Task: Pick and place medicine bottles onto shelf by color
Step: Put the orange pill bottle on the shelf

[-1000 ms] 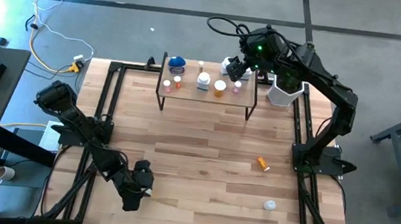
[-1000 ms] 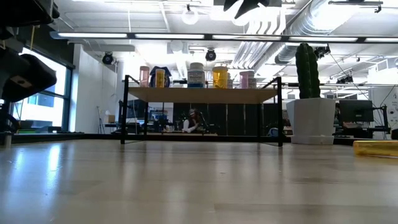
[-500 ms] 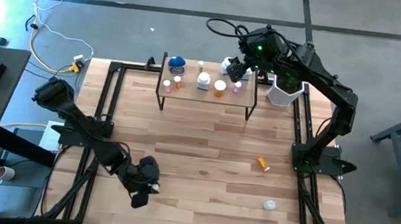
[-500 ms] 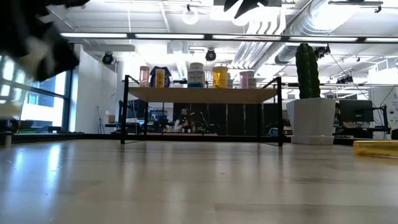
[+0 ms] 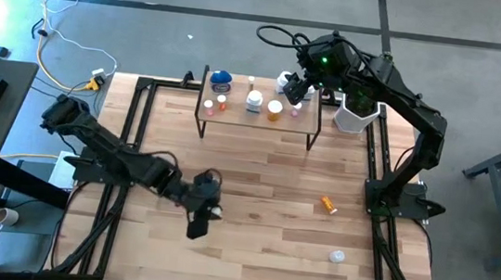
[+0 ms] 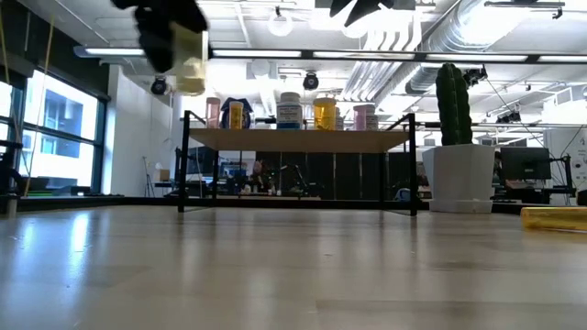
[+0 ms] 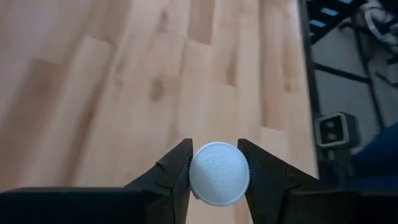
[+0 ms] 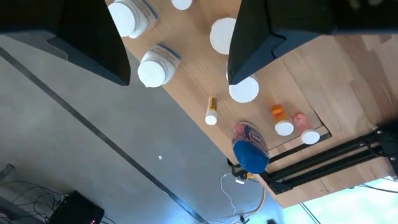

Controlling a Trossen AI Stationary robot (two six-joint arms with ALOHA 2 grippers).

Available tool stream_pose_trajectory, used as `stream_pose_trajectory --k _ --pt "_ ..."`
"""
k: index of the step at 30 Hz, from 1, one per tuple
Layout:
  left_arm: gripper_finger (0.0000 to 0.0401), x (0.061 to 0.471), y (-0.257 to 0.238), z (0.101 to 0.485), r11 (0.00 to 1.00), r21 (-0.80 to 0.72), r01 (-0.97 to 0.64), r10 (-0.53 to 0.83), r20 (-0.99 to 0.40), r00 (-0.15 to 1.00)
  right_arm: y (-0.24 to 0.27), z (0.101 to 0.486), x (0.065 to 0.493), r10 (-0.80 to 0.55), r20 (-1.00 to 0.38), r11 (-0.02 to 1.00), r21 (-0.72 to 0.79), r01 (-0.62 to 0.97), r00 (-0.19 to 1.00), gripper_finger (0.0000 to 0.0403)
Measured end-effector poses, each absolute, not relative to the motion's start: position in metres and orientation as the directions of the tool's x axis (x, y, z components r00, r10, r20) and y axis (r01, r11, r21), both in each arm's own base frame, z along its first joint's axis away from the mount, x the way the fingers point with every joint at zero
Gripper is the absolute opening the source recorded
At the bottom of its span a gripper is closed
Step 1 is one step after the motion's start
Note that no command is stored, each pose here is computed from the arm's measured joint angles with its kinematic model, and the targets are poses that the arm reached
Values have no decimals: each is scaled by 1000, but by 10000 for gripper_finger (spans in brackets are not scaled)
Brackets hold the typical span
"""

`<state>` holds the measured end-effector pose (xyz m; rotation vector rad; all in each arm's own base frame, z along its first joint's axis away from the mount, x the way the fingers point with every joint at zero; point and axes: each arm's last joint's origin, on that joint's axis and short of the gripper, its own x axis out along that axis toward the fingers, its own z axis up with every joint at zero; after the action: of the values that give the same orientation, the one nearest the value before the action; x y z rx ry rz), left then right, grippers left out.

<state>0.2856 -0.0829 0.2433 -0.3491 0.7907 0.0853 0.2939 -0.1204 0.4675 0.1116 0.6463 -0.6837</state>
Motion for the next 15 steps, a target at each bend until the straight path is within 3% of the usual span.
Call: stream_pose_trajectory --k 15 --pt "111 297 25 297 964 -44 -264 137 -766 628 -120 468 294 -552 -589 777 -109 620 590 261"
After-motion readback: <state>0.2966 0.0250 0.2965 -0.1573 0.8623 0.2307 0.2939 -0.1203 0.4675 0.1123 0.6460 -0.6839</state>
